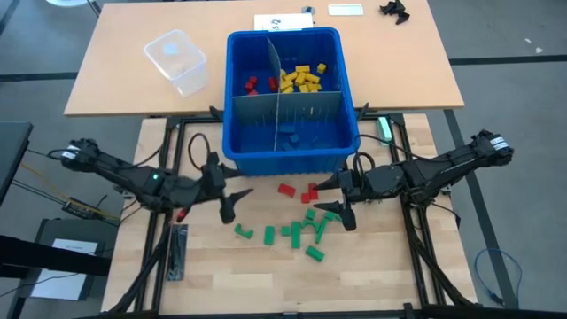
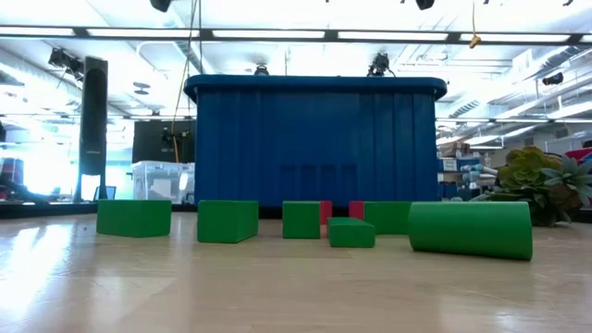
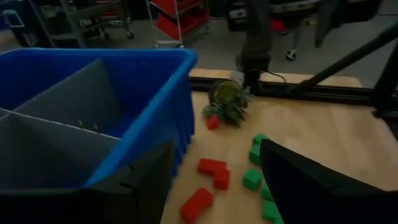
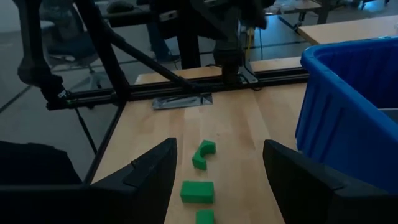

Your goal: Sort Items/Unsort Items

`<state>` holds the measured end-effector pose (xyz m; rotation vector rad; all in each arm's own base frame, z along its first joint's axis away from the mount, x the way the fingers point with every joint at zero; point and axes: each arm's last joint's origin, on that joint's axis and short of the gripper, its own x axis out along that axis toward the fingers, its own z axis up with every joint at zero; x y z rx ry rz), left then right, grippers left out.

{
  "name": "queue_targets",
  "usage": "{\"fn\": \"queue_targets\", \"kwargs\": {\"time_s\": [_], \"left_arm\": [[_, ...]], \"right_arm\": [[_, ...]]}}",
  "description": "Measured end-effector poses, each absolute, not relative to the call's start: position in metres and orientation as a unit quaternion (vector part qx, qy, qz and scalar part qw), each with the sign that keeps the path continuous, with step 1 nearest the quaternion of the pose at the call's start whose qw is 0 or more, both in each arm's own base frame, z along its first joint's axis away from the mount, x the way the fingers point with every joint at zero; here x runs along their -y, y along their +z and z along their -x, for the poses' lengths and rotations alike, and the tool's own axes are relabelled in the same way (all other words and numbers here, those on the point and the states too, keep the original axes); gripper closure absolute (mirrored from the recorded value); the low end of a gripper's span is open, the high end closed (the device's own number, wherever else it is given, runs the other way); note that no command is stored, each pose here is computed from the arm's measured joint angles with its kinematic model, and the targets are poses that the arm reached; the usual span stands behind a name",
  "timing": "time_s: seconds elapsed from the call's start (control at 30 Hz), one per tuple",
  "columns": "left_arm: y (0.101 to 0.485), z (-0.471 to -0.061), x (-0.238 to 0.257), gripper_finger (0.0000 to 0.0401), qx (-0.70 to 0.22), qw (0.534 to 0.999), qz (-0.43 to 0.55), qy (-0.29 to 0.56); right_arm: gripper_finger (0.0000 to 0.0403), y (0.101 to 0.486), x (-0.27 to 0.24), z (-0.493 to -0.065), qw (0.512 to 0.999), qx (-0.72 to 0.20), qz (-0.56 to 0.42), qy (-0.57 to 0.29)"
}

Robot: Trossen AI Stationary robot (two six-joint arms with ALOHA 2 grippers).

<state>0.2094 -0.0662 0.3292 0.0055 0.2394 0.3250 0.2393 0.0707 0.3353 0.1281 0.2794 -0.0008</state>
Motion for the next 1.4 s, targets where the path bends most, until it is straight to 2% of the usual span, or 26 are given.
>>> {"fn": "queue_targets", "kwargs": {"time_s": [0.47,0.67,0.8,0.93,1.4], "left_arm": [[0.297,-0.235,0.1,0.0153,-0.162,0.977,0.006,0.136],[0.293,-0.239,0.101,0.0153,-0.163,0.977,0.008,0.137],[0.269,-0.232,0.098,0.0153,-0.181,0.972,0.025,0.145],[0.253,-0.229,0.096,0.0153,-0.158,0.975,0.061,0.147],[0.246,-0.229,0.095,0.0153,-0.157,0.974,0.059,0.15]], "right_arm": [[0.0163,0.325,-0.082,-0.233,0.979,-0.181,-0.098,0.008],[0.0163,0.303,-0.084,-0.231,0.974,-0.196,-0.111,-0.009],[0.0163,0.289,-0.084,-0.231,0.971,-0.193,-0.14,-0.012],[0.0163,0.275,-0.085,-0.228,0.967,-0.206,-0.151,-0.016],[0.0163,0.258,-0.092,-0.24,0.971,-0.152,-0.182,-0.016]]}}
